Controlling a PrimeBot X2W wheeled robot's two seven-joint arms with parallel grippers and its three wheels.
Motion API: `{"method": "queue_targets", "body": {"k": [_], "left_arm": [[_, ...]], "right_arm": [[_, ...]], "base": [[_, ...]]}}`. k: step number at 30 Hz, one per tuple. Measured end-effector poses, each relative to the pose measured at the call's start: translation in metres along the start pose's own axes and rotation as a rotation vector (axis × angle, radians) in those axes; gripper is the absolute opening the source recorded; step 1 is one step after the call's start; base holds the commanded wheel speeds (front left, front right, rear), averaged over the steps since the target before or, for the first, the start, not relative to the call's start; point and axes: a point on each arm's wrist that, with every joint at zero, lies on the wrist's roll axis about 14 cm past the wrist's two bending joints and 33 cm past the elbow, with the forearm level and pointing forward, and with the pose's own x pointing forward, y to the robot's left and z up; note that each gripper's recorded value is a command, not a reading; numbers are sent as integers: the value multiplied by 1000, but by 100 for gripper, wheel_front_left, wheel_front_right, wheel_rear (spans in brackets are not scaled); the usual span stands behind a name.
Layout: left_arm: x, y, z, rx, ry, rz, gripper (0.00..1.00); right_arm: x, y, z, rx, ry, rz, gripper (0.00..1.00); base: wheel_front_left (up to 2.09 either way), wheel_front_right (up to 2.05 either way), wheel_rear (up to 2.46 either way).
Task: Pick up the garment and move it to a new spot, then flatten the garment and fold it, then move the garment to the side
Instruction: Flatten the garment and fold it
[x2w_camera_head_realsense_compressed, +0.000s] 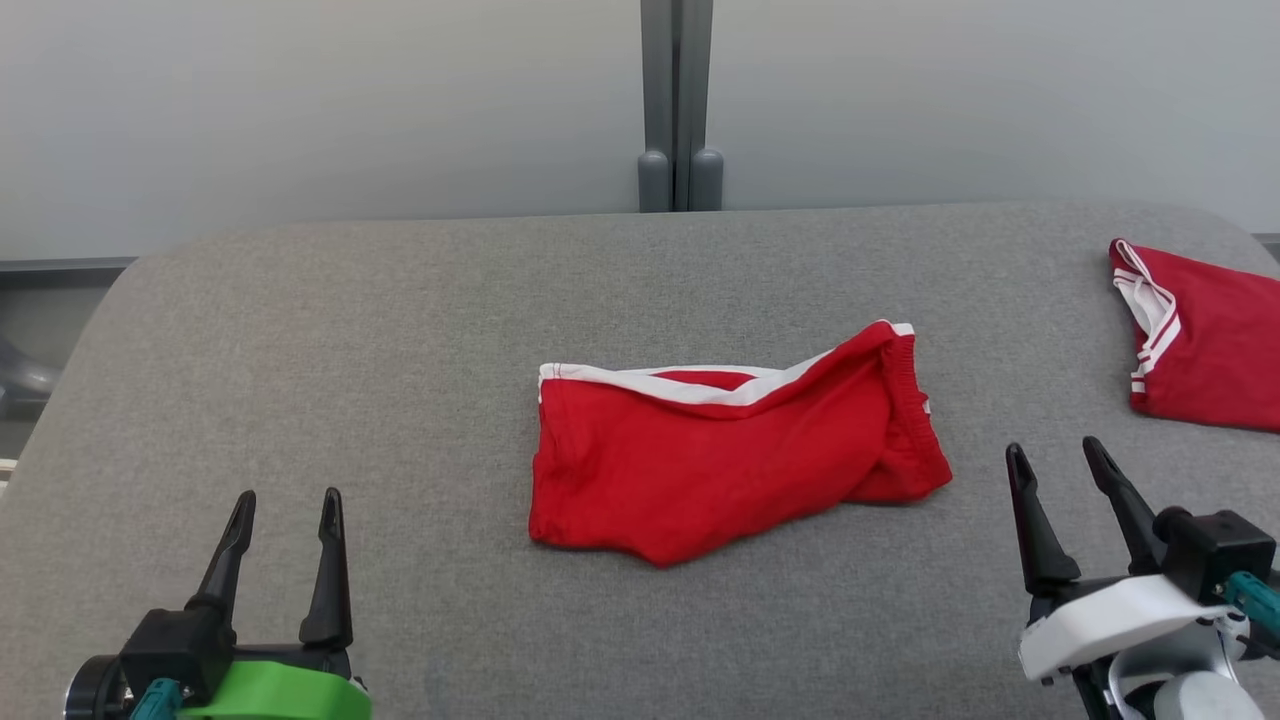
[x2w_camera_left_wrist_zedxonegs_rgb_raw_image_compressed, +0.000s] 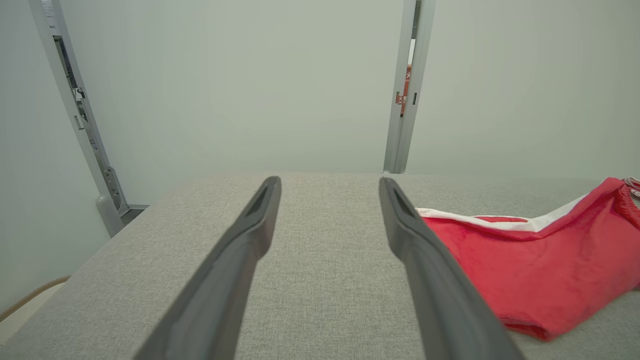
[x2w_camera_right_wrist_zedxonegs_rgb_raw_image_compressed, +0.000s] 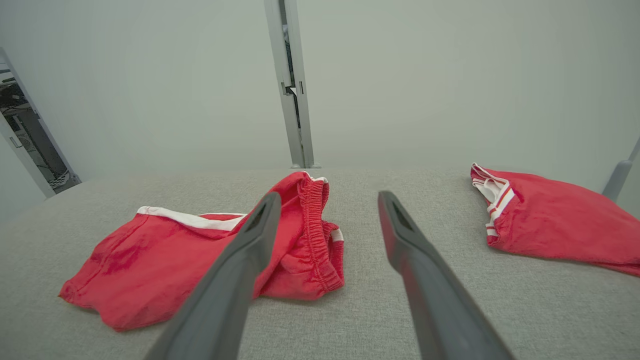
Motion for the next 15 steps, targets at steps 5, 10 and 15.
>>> {"method": "queue_targets", "body": {"k": [5, 10, 15], "left_arm": [[5, -4, -2, -4, 4, -4, 100], [13, -7, -3, -6, 5, -2, 100], [21, -6, -9, -8, 18, 8, 100]], "right_arm": [[27, 5, 3, -41, 0, 41, 100], [58, 12, -2, -72, 26, 78, 100], [84, 16, -28, -78, 100, 97, 100]], "base": [[0, 0, 0], [0, 0, 0], [0, 0, 0]]}}
